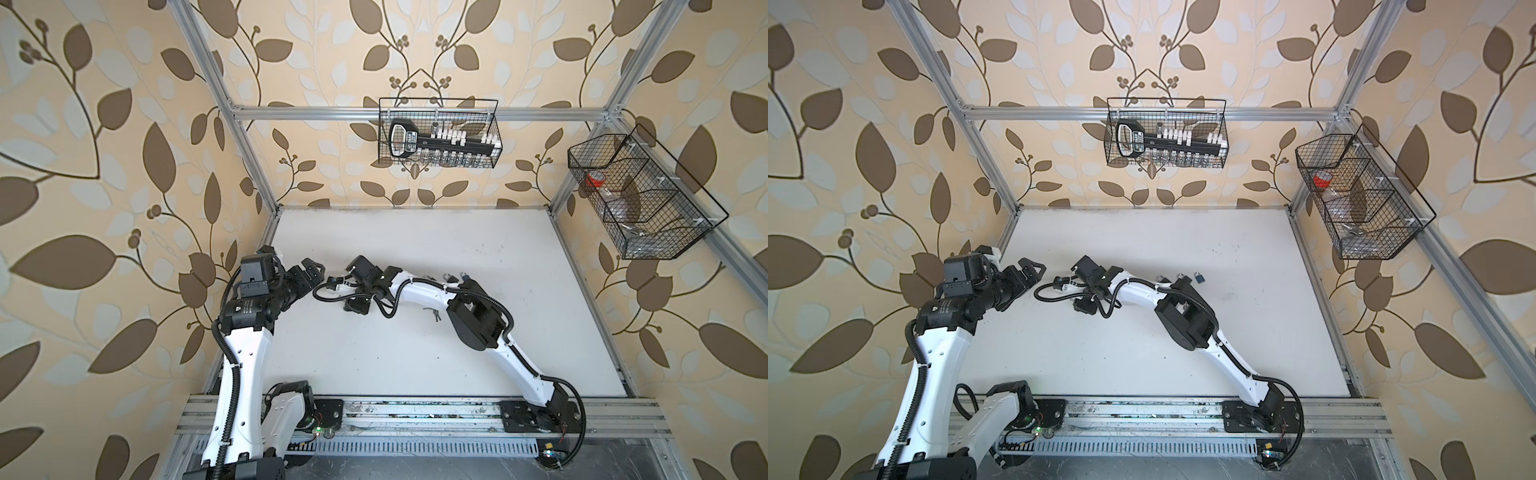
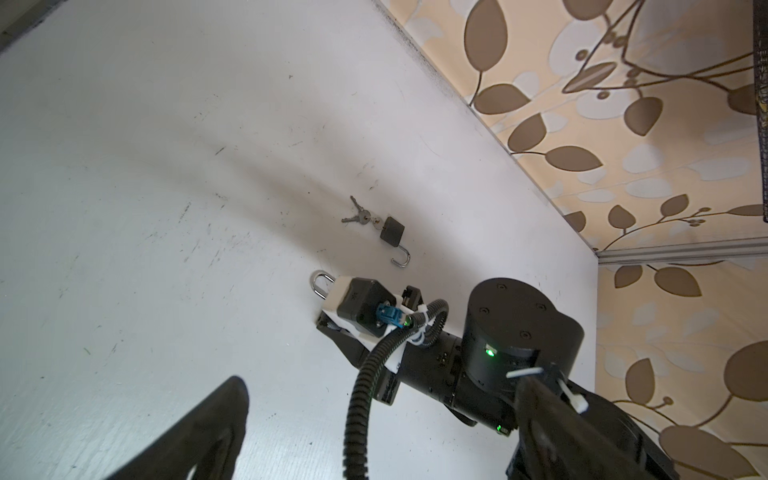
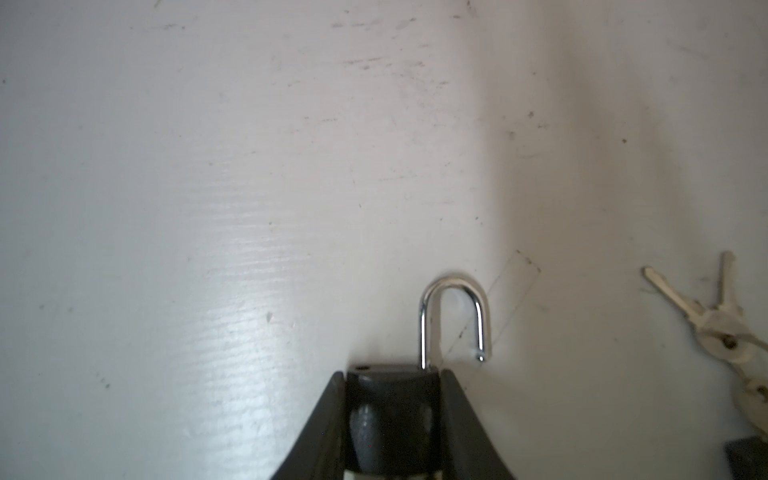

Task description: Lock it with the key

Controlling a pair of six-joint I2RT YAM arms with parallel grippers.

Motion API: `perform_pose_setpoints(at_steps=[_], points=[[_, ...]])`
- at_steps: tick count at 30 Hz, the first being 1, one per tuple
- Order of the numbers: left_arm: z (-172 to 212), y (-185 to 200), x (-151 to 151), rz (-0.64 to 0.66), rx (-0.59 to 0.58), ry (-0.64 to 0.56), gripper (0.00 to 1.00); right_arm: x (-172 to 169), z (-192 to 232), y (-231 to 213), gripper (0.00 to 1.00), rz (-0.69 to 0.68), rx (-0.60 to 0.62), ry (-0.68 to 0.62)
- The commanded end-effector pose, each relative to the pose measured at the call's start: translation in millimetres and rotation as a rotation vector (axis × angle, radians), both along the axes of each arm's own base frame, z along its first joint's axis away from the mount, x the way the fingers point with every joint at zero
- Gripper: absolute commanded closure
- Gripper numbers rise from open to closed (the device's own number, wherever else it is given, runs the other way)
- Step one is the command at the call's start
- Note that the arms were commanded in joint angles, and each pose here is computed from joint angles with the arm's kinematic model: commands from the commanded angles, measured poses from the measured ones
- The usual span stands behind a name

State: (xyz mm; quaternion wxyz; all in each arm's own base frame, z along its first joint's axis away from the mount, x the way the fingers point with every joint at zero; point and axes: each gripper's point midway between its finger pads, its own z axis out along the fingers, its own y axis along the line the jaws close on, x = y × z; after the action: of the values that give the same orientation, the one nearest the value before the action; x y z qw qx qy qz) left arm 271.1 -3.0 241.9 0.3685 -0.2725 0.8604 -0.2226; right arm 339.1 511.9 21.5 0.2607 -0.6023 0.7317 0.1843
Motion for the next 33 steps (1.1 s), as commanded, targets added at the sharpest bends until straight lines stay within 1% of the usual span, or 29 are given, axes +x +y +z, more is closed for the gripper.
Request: perform_pose_setpoints(at_steps=[1, 4, 7, 13, 16, 18, 21, 23, 26, 29, 33], points=[[30.5, 11.8, -8.1, 0.057, 0.065, -0.105, 0.01, -13.1, 6.0, -18.1, 0.81, -0.035, -0.021, 0.039], [44.5, 10.7, -11.2, 0.051, 0.081, -0.168, 0.01, -19.0, 39.7, -25.0, 0.83, -0.078, 0.087, 0.037], [48.2, 8.8, -12.0, 0.037, 0.084, -0.176, 0.01, -25.1, 72.4, -38.4, 0.86, -0.141, 0.2, 0.056], [52.5, 5.2, -7.0, 0.009, 0.082, -0.21, 0.01, -44.7, 107.8, -84.7, 0.93, -0.255, 0.324, 0.056], [53.7, -1.7, 1.6, -0.031, 0.048, -0.21, 0.01, -55.5, 127.2, -109.7, 1.0, -0.303, 0.396, 0.041], [53.0, -12.9, 10.0, -0.084, -0.016, -0.218, 0.01, -65.5, 134.1, -126.3, 1.0, -0.313, 0.42, 0.037], [50.2, -31.1, 20.6, -0.164, -0.094, -0.226, 0.01, -78.5, 144.8, -148.7, 1.0, -0.311, 0.442, -0.008], [50.2, -45.2, 23.7, -0.219, -0.102, -0.245, 0.01, -82.6, 151.1, -163.7, 1.0, -0.335, 0.456, -0.042], [54.2, -78.5, 24.4, -0.349, -0.108, -0.292, 0.01, -84.2, 160.7, -187.6, 1.0, -0.379, 0.483, -0.071], [55.8, -118.0, 22.2, -0.493, -0.114, -0.327, 0.01, -84.4, 170.6, -207.4, 1.0, -0.37, 0.554, -0.006], [62.6, -164.8, 15.4, -0.667, -0.151, -0.389, 0.01, -86.8, 179.4, -226.9, 1.0, -0.305, 0.655, 0.155]])
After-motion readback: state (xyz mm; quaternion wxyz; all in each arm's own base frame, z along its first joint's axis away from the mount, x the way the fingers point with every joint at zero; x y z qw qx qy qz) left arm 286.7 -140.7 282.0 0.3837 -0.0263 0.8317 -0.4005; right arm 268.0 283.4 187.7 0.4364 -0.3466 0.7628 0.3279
